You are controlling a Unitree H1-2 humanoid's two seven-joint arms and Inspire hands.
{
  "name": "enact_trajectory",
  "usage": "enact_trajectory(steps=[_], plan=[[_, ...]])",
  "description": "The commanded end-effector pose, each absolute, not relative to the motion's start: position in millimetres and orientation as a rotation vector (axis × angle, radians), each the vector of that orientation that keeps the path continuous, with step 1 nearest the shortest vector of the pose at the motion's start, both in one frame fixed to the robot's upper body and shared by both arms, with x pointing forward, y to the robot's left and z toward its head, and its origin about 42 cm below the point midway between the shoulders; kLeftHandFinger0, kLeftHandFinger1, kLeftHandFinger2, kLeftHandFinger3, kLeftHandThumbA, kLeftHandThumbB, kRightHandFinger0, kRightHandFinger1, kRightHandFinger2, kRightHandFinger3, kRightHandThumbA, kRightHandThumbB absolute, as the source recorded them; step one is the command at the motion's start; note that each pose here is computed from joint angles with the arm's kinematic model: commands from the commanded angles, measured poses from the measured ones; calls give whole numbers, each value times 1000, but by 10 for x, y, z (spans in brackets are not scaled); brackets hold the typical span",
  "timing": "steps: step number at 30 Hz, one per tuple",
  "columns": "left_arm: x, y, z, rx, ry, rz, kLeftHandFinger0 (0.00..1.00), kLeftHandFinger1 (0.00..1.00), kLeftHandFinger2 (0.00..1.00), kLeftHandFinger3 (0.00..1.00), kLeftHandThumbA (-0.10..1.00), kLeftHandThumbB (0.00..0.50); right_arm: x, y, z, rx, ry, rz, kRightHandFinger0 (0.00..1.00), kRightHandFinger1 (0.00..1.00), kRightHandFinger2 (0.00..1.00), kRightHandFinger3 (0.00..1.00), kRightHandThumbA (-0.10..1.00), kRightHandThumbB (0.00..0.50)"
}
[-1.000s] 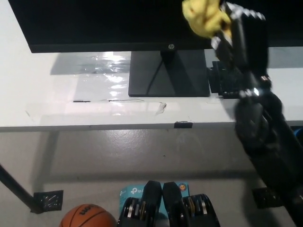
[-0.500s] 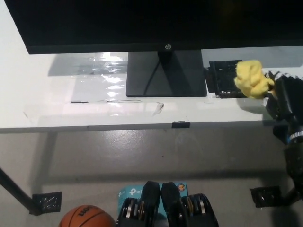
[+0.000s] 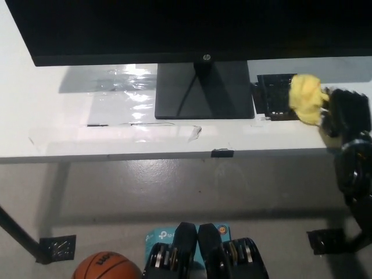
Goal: The robot uses its right hand to pick up the cloth kept in the middle of the desk and use it to wipe the monitor in the middle of the desk by swiping its screen twice
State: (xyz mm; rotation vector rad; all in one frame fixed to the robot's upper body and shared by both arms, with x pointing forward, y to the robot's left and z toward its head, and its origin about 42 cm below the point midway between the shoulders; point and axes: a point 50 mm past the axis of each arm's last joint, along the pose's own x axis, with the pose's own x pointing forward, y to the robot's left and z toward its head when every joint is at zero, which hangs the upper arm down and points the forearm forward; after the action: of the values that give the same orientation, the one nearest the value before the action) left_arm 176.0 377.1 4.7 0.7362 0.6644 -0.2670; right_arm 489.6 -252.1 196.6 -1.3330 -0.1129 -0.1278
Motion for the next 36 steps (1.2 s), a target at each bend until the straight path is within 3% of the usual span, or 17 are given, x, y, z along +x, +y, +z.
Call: enact_trajectory(steps=[1,2,3,4,5,7,9,12,20,32,36], plan=[[1764,3900,107,765,647,-268,604,525,0,0,474,500,4956,-2281,2239,-1363,-206,-77,4,95,369,569,-100,122],[1757,3907,100,764,649,-272,615,534,0,0,487,500,4930,-2250,2234,-1339,-196,-46,87,192,441,691,-100,104],[1753,3907,103,767,646,-272,602,516,0,0,498,500,4886,-2199,2285,-1328,-92,13,358,541,727,1000,150,42],[1750,3907,109,768,645,-272,602,514,0,0,510,500,4867,-2168,2322,-1325,-21,44,626,1000,1000,1000,349,74],[1756,3909,114,773,642,-270,607,522,0,0,513,500,4838,-2135,2379,-1335,48,93,1000,1000,1000,1000,456,172],[1774,3903,143,773,647,-262,624,529,0,0,496,500,4769,-2109,2486,-1310,73,154,1000,1000,1000,1000,431,381],[1768,3905,142,759,638,-251,566,475,0,0,479,500,4659,-2122,2603,-1277,68,206,1000,1000,1000,1000,463,468],[1794,3917,153,777,631,-253,578,483,0,0,502,500,4631,-2130,2677,-1290,69,226,1000,1000,1000,1000,497,499],[1797,3942,103,764,644,-251,589,498,0,0,470,500,4521,-2177,2822,-1338,57,223,1000,1000,1000,1000,470,500],[1746,3900,131,745,639,-243,561,474,0,0,409,500,4453,-2154,2974,-1406,22,189,1000,1000,1000,1000,591,500],[1736,3894,75,736,649,-240,584,498,0,0,404,500,4373,-2208,3215,-1416,-39,143,1000,1000,1000,1000,573,500]])
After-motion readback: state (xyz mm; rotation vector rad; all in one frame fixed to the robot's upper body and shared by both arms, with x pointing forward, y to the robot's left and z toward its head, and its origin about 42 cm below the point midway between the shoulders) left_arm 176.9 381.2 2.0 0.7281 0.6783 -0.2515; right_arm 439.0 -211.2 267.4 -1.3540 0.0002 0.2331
